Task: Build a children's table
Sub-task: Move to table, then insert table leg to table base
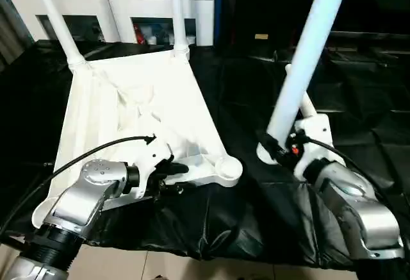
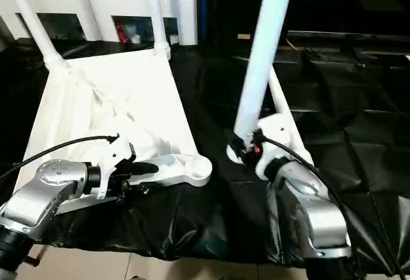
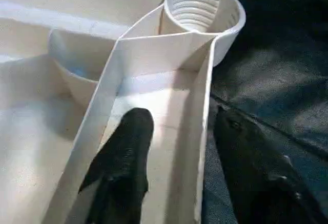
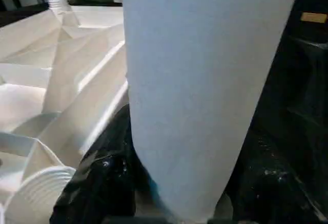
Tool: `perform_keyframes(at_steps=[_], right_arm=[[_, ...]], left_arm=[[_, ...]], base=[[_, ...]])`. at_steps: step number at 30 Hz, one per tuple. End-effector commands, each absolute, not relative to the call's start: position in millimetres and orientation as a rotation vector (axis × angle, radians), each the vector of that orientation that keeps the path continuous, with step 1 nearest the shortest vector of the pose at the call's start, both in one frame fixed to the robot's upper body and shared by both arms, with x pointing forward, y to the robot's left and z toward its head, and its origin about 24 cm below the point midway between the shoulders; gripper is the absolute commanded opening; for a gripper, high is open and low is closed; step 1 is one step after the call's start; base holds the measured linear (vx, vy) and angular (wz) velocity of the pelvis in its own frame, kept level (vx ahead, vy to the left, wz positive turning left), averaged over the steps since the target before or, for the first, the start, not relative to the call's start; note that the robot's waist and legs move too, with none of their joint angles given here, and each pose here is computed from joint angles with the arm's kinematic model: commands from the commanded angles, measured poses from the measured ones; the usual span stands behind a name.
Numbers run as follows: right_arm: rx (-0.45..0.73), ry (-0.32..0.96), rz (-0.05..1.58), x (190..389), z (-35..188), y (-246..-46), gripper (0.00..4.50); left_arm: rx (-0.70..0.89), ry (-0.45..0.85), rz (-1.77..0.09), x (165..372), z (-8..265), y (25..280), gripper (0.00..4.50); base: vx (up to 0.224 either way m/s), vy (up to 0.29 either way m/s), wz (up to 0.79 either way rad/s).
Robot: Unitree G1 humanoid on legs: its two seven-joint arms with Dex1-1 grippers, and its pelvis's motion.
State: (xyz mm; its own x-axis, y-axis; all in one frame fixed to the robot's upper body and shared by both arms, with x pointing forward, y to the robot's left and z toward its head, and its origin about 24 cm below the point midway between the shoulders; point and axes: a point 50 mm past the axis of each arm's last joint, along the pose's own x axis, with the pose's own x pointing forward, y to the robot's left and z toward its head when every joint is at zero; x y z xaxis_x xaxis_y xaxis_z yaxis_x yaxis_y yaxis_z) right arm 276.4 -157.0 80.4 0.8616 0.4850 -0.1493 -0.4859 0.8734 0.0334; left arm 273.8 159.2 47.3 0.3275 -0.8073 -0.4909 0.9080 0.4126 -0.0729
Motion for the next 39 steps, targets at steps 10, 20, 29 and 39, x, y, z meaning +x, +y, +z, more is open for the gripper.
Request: perform_keyframes(at_steps=[10, 20, 29, 39], right_arm=[[-0.001, 0.106, 0.557, 286.2, 89, -147.0, 1.91], [0.105, 0.095, 0.703, 295.4, 102, -131.6, 1.91], [0.061, 0.183, 0.901, 299.6, 95, -119.6, 1.91], [-0.018, 0.264, 0.843, 313.0, 74, -129.1, 1.91]], left_arm=[[0.25, 0.54, -1.135, 274, 48, 163, 1.46], [0.294, 0.596, -1.165, 273, 45, 165, 0.52], [0.325, 0.501, -1.202, 295, 52, 151, 0.0], [0.261, 0.435, -1.331, 310, 57, 119, 0.0]], base=[[0.0, 0.0, 0.0], [0.0, 0.0, 0.0], [0.0, 0.0, 0.0], [0.0, 0.0, 0.0]])
